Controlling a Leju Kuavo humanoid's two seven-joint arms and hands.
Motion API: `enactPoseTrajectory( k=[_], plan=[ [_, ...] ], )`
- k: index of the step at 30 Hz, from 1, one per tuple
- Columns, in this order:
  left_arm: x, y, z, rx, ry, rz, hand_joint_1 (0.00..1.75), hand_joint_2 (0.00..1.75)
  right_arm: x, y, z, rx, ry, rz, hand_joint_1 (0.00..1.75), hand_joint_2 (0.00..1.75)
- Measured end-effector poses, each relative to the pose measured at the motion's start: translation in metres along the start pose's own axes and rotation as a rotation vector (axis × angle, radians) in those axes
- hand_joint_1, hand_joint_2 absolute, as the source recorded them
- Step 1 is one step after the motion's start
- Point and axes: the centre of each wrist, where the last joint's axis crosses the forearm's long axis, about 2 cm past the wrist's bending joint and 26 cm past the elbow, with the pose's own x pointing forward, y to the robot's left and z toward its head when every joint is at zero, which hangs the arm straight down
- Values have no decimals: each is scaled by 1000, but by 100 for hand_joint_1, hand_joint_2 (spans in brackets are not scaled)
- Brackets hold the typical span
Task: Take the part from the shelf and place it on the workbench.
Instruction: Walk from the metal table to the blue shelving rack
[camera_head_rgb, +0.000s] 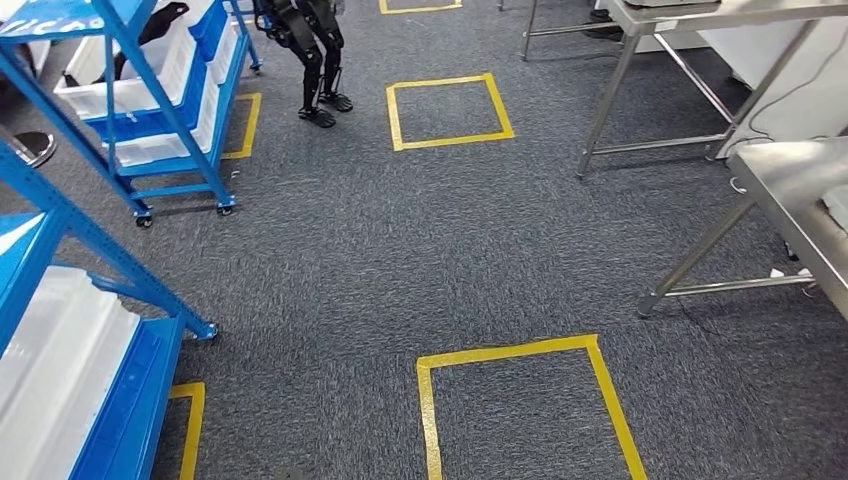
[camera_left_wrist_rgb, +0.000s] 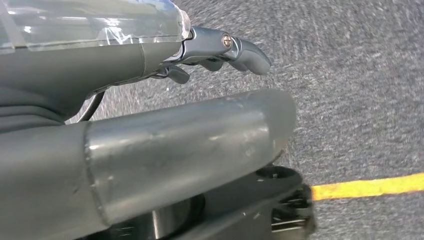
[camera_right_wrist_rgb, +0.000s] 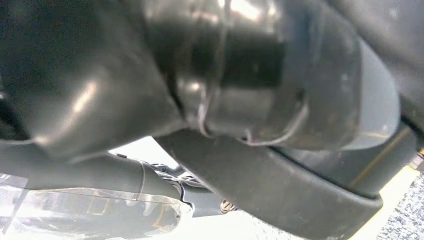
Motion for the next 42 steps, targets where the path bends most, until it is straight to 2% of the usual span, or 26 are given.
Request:
enactPoseTrajectory(
  k=[42],
  plan=[
    [-3,-1,1,-2,12,-1,0,0,0,-3,-1,-2,-13,8,0,0]
  ],
)
